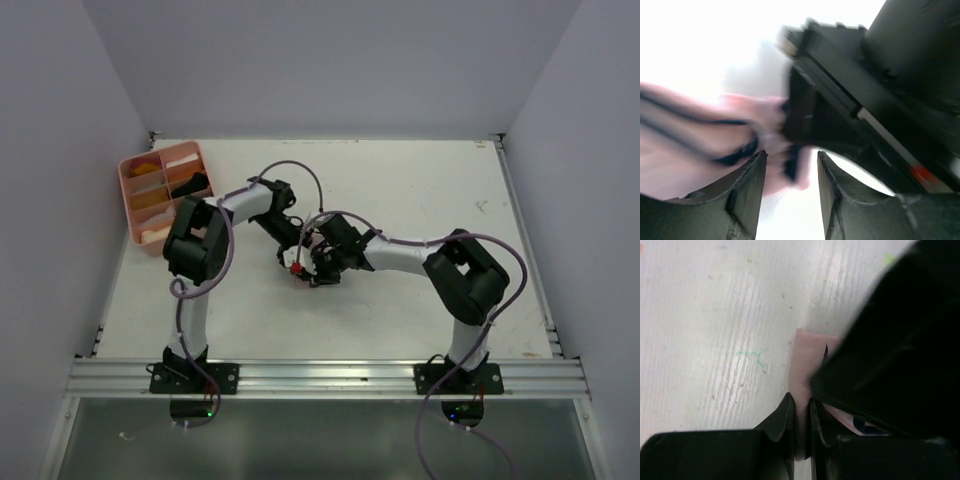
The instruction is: Roll the underwear
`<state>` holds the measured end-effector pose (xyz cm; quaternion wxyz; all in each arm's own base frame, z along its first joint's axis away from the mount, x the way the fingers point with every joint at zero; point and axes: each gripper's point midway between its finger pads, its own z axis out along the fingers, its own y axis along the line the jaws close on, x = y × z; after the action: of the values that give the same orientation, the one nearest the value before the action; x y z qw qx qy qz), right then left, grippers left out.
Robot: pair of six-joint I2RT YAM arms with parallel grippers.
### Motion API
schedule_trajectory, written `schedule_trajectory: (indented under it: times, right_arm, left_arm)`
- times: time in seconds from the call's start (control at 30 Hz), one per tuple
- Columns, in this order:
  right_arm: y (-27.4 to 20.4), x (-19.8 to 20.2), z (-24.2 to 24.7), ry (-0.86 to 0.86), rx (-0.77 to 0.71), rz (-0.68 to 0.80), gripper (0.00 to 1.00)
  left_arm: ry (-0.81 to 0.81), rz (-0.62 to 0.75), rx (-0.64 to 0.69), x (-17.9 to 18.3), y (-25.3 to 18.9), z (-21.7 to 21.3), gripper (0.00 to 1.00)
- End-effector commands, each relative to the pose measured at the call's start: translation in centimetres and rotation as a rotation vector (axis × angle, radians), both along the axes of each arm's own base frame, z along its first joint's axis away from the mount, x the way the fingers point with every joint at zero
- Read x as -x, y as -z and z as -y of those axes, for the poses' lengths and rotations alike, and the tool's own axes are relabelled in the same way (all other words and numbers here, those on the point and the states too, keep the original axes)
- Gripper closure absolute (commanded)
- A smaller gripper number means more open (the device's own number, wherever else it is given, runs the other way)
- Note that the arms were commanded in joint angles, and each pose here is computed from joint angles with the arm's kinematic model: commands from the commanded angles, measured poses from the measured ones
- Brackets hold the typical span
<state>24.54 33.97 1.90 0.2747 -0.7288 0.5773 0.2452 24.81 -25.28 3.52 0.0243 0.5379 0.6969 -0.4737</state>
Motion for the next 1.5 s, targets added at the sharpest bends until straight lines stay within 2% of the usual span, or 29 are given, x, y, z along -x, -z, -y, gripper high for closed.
schedule_trajectory:
  times: [0.0,0.03,0.17,0.2,0.23,0.3,0.37,0.4,0.6,0.67,0.73,1.07,1.2,1.3,1.47]
  right_arm:
    - [2.1,3.5,0.5,-0.003,0.059,-0.217,1.0]
    - [2.2,3.4,0.3,-0.001,0.062,-0.235,1.0]
    - [2.5,4.1,-0.2,0.002,0.06,-0.331,1.0]
    - [2.6,4.4,0.0,0.012,0.071,-0.368,1.0]
    - [2.0,4.1,-0.5,0.016,0.049,-0.391,1.0]
    - [2.5,4.4,-0.5,0.039,0.06,-0.465,1.0]
    - [2.6,4.2,-0.7,0.056,0.062,-0.538,1.0]
    - [2.8,4.2,-0.8,0.065,0.072,-0.57,1.0]
    - [3.2,3.1,-1.2,0.14,0.083,-0.777,1.0]
    - [2.9,2.2,-1.2,0.156,0.067,-0.813,1.0]
    - [2.9,1.7,-1.3,0.171,0.055,-0.847,1.0]
    - [3.8,1.6,-0.9,0.186,0.067,-0.931,1.0]
    - [3.9,1.6,-0.8,0.183,0.076,-0.945,1.0]
    - [4.2,1.9,-0.6,0.18,0.09,-0.965,1.0]
    - [4.3,1.9,-0.6,0.182,0.096,-0.978,1.0]
  left_arm:
    - [-0.155,0.336,0.067,-7.5,-5.1,-1.2,0.51]
    - [-0.218,0.387,0.082,-9.3,-6.3,-2.4,0.5]
    - [-0.38,0.565,0.117,-11.6,-10.7,-6.1,0.48]
    - [-0.404,0.649,0.125,-11.6,-12.9,-7.0,0.48]
    - [-0.433,0.674,0.11,-11.2,-11.7,-8.0,0.48]
    - [-0.441,0.808,0.105,-10.0,-13.3,-9.1,0.48]
    - [-0.419,0.867,0.103,-8.1,-11.6,-9.7,0.45]
    - [-0.405,0.941,0.111,-7.3,-12.6,-9.9,0.44]
    - [-0.188,0.93,0.01,-1.8,-5.9,-9.3,0.48]
    - [-0.073,0.92,0.02,0.6,-4.4,-7.5,0.5]
    - [-0.028,0.914,0.039,1.5,-4.0,-6.4,0.5]
    - [0.073,0.905,0.041,3.4,-1.6,-4.3,0.49]
    - [0.054,0.942,-0.003,2.5,-0.9,-4.2,0.46]
    - [0.055,0.956,-0.011,2.0,-0.8,-3.9,0.37]
    - [0.048,0.994,-0.018,1.0,-1.1,-3.1,0.38]
